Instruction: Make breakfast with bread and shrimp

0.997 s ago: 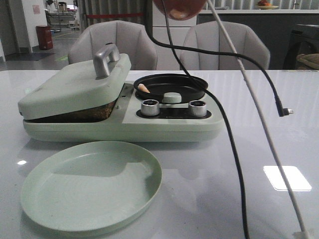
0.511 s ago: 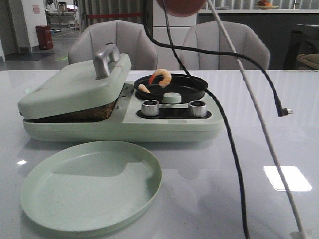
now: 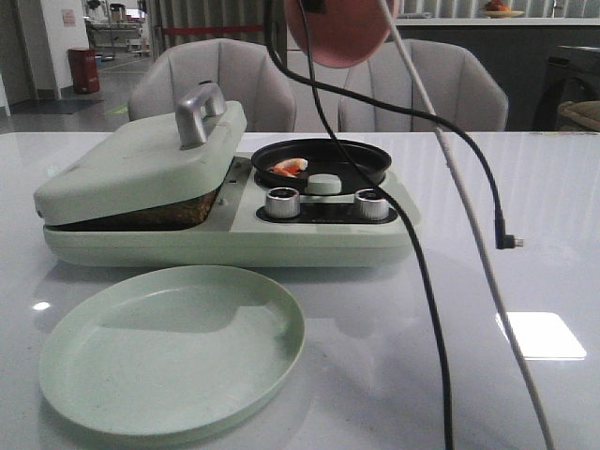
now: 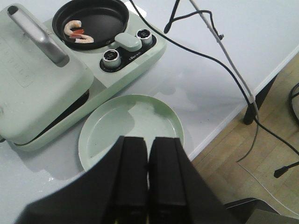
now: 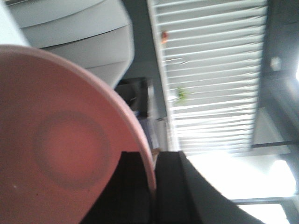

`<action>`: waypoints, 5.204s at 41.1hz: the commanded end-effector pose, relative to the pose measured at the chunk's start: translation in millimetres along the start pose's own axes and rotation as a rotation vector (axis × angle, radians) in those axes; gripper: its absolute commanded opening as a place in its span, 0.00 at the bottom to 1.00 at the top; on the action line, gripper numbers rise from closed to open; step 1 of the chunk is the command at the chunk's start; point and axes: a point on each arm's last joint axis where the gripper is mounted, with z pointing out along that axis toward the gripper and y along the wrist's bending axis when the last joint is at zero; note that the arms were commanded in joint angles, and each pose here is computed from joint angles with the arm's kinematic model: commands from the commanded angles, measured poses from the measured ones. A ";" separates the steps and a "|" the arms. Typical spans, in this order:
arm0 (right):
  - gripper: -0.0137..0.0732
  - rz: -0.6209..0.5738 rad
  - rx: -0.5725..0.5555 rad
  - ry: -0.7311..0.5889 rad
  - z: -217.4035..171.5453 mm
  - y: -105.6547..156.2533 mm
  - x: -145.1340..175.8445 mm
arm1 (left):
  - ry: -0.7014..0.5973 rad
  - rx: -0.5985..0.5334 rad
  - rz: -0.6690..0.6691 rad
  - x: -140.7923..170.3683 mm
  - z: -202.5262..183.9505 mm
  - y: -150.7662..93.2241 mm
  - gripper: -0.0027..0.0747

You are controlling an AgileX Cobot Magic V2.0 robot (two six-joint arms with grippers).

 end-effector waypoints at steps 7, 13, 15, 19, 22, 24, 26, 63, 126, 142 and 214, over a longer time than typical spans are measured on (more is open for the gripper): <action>0.23 0.300 -0.204 0.180 -13.1 -96.4 65.3 | -0.088 0.010 0.003 -12.4 -5.4 -0.7 0.19; 0.23 0.574 -0.497 0.221 -5.5 -119.6 108.2 | -0.088 0.010 0.003 -12.4 -5.4 -0.7 0.19; 0.23 0.629 -0.545 0.235 -4.2 -125.5 121.5 | -0.088 0.010 0.003 -12.4 -5.4 -0.7 0.19; 0.23 0.707 -0.612 0.279 1.9 -129.9 147.9 | -0.088 0.010 0.003 -12.4 -5.4 -0.7 0.19; 0.23 0.747 -0.636 0.314 4.2 -131.7 168.6 | -0.088 0.010 0.003 -12.4 -5.4 -0.7 0.19; 0.23 0.781 -0.651 0.326 4.3 -131.4 183.5 | -0.088 0.010 0.003 -12.4 -5.4 -0.7 0.19; 0.23 0.811 -0.658 0.326 1.3 -132.6 195.1 | -0.088 0.010 0.003 -12.4 -5.4 -0.7 0.19; 0.23 1.085 -0.816 0.426 -14.3 15.7 290.2 | -0.087 0.016 -0.003 -12.3 -5.4 -1.2 0.19; 0.64 0.973 -0.811 0.193 -74.2 -51.5 275.2 | -0.083 0.035 -0.021 -12.0 -5.4 -2.9 0.19; 0.54 1.011 -0.793 0.089 -181.6 -81.8 308.4 | -0.084 0.029 -0.015 -12.1 -5.4 -2.4 0.19; 0.20 1.110 -0.711 -0.023 -262.3 -76.5 359.9 | -0.095 -0.001 0.014 -11.4 -5.6 0.4 0.19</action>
